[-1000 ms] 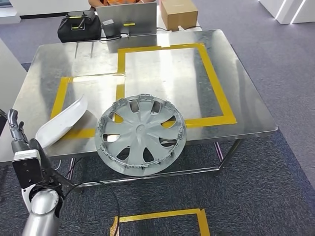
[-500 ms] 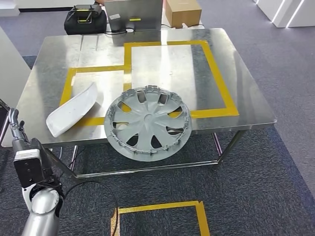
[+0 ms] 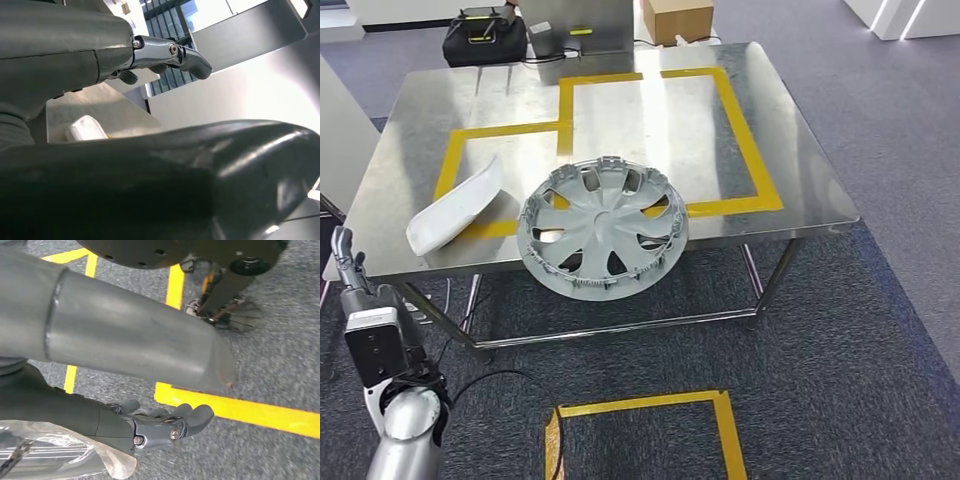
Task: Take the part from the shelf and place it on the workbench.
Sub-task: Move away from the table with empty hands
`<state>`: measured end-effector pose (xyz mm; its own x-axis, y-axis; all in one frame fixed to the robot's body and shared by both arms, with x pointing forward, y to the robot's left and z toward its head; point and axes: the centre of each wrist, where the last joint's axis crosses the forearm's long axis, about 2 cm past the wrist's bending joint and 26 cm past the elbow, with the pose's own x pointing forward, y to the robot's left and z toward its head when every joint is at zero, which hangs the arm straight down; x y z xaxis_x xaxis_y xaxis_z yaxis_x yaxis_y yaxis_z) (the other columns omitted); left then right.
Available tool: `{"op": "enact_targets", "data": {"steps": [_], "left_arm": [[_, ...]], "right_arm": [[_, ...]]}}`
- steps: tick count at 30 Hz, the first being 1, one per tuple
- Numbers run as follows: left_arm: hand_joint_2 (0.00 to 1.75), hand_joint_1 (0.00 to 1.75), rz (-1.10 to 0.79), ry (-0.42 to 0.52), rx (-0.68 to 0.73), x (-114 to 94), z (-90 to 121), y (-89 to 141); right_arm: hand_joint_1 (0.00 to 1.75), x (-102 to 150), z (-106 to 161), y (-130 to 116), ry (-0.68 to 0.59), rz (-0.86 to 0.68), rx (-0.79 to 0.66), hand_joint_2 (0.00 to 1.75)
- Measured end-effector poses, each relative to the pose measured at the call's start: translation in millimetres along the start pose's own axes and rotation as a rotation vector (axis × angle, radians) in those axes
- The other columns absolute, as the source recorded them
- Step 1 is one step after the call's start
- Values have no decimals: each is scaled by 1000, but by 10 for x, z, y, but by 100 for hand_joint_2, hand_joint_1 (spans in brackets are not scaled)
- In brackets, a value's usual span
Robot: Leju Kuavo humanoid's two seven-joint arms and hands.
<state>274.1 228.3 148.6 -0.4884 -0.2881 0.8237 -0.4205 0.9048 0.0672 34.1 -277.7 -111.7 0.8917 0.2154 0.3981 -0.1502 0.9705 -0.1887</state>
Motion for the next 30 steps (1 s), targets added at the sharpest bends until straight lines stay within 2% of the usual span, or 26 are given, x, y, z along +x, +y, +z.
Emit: {"op": "enact_targets", "data": {"steps": [14, 30], "left_arm": [[0, 0, -73, -12, 43, -51, 62, 99], [0, 0, -133, 19, 132, -145, 160, 387]], "right_arm": [[0, -6, 7, 24, 5, -4, 5, 0], [0, -5, 8, 30, 11, -8, 2, 0]]}}
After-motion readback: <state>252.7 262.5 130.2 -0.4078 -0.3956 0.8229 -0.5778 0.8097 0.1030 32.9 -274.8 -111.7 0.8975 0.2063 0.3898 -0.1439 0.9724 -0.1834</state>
